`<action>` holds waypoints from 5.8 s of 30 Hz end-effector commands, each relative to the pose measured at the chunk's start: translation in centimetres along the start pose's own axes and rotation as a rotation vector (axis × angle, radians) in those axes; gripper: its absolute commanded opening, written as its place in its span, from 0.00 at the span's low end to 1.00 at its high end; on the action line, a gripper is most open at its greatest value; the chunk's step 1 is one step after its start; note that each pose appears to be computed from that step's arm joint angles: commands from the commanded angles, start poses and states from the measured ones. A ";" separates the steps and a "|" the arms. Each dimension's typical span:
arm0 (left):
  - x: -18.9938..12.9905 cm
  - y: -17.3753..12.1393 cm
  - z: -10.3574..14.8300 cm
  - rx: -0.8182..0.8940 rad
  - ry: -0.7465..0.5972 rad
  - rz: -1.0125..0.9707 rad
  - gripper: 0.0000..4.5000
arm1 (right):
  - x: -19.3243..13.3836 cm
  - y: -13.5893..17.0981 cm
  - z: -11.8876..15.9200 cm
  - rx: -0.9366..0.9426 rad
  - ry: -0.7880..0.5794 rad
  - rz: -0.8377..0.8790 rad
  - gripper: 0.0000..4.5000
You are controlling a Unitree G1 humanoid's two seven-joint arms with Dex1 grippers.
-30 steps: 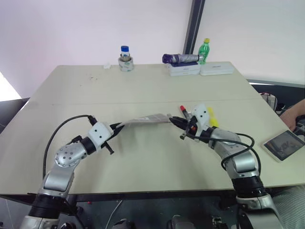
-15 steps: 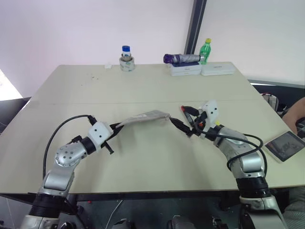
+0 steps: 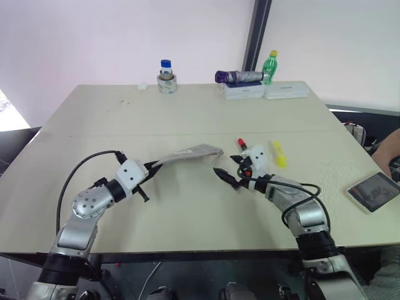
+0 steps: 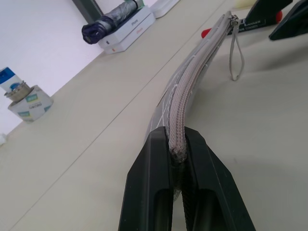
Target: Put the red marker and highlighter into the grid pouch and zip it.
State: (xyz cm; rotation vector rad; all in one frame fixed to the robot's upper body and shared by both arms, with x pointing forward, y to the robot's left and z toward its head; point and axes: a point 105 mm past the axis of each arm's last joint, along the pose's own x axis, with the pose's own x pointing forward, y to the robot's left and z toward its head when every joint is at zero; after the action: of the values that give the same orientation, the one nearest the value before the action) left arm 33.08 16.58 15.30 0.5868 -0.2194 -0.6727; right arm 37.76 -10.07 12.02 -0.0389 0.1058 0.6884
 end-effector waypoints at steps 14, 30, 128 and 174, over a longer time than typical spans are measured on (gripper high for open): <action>-0.3 0.9 1.7 0.040 -0.046 0.034 0.00 | 3.7 1.5 1.5 0.177 -0.114 0.016 0.60; 1.2 -1.3 0.4 0.100 0.004 -0.003 0.00 | 1.1 3.3 1.3 -0.469 0.103 0.096 0.00; 1.3 0.2 0.7 -0.206 -0.082 0.098 0.00 | -0.3 -2.5 6.5 -0.444 -0.082 -0.054 0.01; 1.6 0.4 0.0 -0.163 -0.049 0.086 0.00 | -3.2 -1.2 8.6 -0.918 -0.040 0.244 0.07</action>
State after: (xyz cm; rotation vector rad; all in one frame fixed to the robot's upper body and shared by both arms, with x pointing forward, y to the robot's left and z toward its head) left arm 34.46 15.82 13.99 0.3811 -0.1744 -0.6111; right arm 37.69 -13.76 20.06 -0.8302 -0.1888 0.8841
